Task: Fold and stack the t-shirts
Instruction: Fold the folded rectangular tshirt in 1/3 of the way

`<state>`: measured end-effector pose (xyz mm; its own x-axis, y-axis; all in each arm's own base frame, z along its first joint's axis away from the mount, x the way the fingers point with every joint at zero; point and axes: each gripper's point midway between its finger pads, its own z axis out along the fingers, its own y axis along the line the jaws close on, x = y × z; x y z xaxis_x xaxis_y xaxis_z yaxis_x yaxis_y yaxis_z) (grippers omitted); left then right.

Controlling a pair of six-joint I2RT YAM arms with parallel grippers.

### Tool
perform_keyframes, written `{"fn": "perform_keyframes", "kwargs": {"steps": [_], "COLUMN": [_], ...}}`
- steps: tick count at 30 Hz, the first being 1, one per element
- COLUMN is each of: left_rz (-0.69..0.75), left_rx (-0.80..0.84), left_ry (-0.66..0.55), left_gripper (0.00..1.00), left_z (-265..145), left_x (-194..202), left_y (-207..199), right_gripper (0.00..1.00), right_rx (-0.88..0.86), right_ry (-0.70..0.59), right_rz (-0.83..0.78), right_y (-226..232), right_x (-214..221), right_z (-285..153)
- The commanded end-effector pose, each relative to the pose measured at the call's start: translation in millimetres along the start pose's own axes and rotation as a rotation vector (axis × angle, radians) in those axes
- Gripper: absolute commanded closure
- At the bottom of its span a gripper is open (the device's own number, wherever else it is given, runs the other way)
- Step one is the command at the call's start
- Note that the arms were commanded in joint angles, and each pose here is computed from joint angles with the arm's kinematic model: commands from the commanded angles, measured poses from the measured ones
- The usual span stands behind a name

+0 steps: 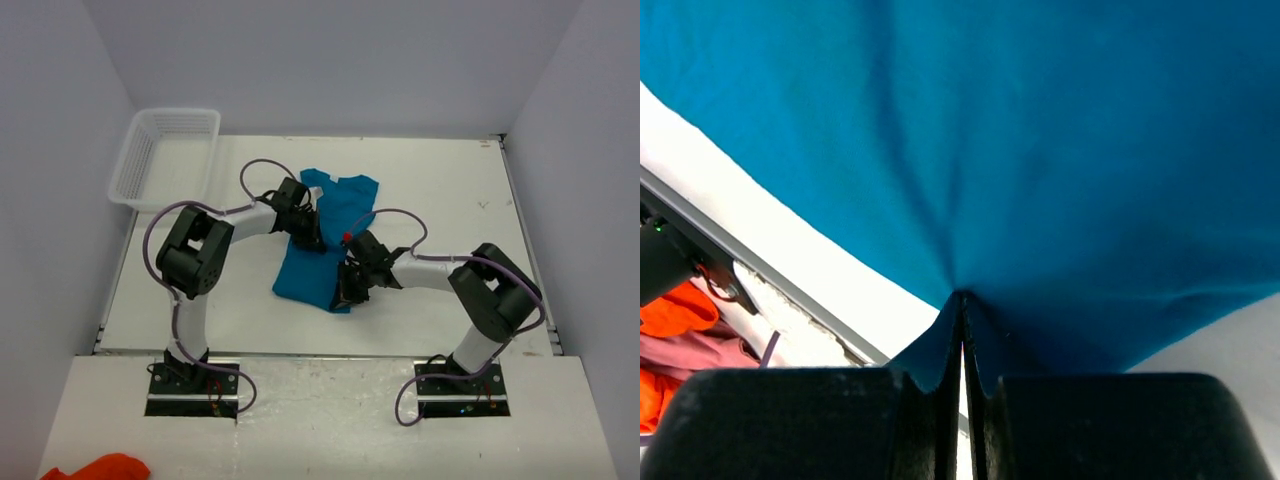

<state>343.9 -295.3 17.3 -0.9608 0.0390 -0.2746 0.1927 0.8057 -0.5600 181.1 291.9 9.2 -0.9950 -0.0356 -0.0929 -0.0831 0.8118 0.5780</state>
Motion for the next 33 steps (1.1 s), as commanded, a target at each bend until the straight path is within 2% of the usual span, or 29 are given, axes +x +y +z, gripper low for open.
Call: {"fn": "perform_keyframes", "kwargs": {"steps": [1,9,19,21,26,30,31,32,33], "left_rz": [-0.017,-0.005,0.033,0.042,0.081,0.101,0.11,0.114,0.128], "left_rx": [-0.072,-0.092,-0.077,-0.079,-0.039,0.009,0.021,0.012,0.02], "left_ry": [-0.012,-0.06,-0.078,-0.108,-0.168,-0.202,-0.218,-0.246,-0.285], "left_gripper": [1.0,1.0,1.0,1.0,0.89,0.77,0.72,0.7,0.64], "left_z": [-8,-37,-40,-47,-67,-89,-97,-111,-126], "left_x": [12,23,16,10,-7,-23,-28,-33,-44], "left_y": [16,15,9,6,-15,-43,-50,-56,-68], "right_gripper": [1.0,1.0,1.0,1.0,1.0,0.84,0.74,0.67,0.6], "right_rx": [0.151,0.151,0.131,0.117,0.132,0.136,0.11,0.131,0.138], "right_ry": [0.03,0.015,0.011,-0.006,-0.091,-0.204,-0.264,-0.262,-0.296], "right_rz": [0.045,0.059,-0.004,-0.052,-0.218,-0.306,-0.337,-0.34,-0.349], "right_y": [-39,-46,-39,-29,17,65,89,90,95], "right_x": [25,36,33,30,2,-29,-43,-41,-46], "right_z": [-1,-8,-8,-13,-51,-110,-132,-146,-161]}}
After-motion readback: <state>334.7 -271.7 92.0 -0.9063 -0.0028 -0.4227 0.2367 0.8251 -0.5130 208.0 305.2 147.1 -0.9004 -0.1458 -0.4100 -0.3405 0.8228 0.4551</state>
